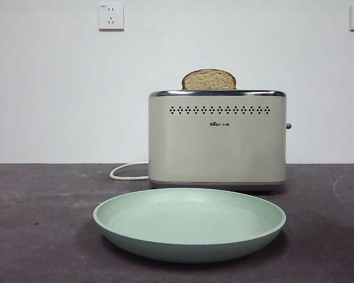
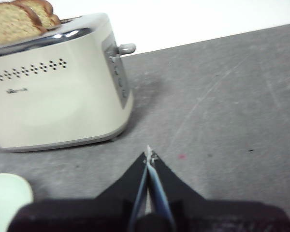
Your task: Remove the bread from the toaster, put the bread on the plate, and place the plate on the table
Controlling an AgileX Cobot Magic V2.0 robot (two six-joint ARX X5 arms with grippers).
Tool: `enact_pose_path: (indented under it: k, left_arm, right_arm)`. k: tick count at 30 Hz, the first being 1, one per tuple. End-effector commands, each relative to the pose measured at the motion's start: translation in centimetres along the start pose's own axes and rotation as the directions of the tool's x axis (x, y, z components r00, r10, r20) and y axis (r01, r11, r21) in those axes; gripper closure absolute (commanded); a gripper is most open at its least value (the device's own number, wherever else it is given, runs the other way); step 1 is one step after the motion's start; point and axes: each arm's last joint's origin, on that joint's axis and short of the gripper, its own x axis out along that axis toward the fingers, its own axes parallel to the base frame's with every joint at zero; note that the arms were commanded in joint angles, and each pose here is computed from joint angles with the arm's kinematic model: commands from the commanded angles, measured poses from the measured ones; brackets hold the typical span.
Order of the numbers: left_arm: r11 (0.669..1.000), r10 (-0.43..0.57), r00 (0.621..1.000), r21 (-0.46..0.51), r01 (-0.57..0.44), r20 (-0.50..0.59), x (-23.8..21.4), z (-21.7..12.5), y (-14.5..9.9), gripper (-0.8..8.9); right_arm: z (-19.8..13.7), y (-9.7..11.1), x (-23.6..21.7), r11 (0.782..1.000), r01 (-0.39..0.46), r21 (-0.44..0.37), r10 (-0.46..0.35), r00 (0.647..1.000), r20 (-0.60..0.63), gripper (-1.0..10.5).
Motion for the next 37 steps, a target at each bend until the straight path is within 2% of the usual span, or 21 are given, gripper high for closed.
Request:
enact_pose_path:
  k: [1,8,15,18,23,31,37]
  left_arm:
    - [0.999,-0.029,0.998,-0.044,0.032,0.054,-0.6,1.8,-0.3,8.21]
    - [0.994,-0.081,0.992,-0.071,0.089,0.101,-2.6,6.0,-1.2,8.21]
    - [0.967,-0.245,0.969,-0.069,0.246,0.032,-4.4,10.4,-2.5,8.21]
    - [0.955,-0.291,0.957,-0.063,0.290,-0.006,-5.1,12.1,-2.9,8.21]
    - [0.929,-0.370,0.923,-0.066,0.365,-0.103,-6.1,14.3,-3.5,8.21]
    - [0.925,-0.377,0.894,-0.052,0.376,-0.241,-7.5,16.1,-4.0,8.21]
    - [0.919,-0.392,0.883,-0.064,0.389,-0.258,-7.5,16.7,-4.1,8.17]
  right_arm:
    - [1.5,0.4,-0.4,0.998,-0.045,0.041,0.043,0.998,0.042,9.6]
    - [5.0,1.4,-1.2,0.985,-0.154,0.081,0.151,0.988,0.036,9.6]
    - [9.9,2.8,-2.0,0.964,-0.255,0.070,0.263,0.957,-0.126,9.6]
    - [12.1,3.4,-2.2,0.951,-0.304,0.048,0.307,0.927,-0.214,9.6]
    - [15.2,4.2,-2.5,0.924,-0.379,0.045,0.368,0.855,-0.366,9.6]
    - [17.9,4.8,-2.8,0.922,-0.385,0.051,0.354,0.778,-0.519,9.6]
    - [18.0,4.8,-3.0,0.922,-0.384,0.052,0.349,0.763,-0.545,9.5]
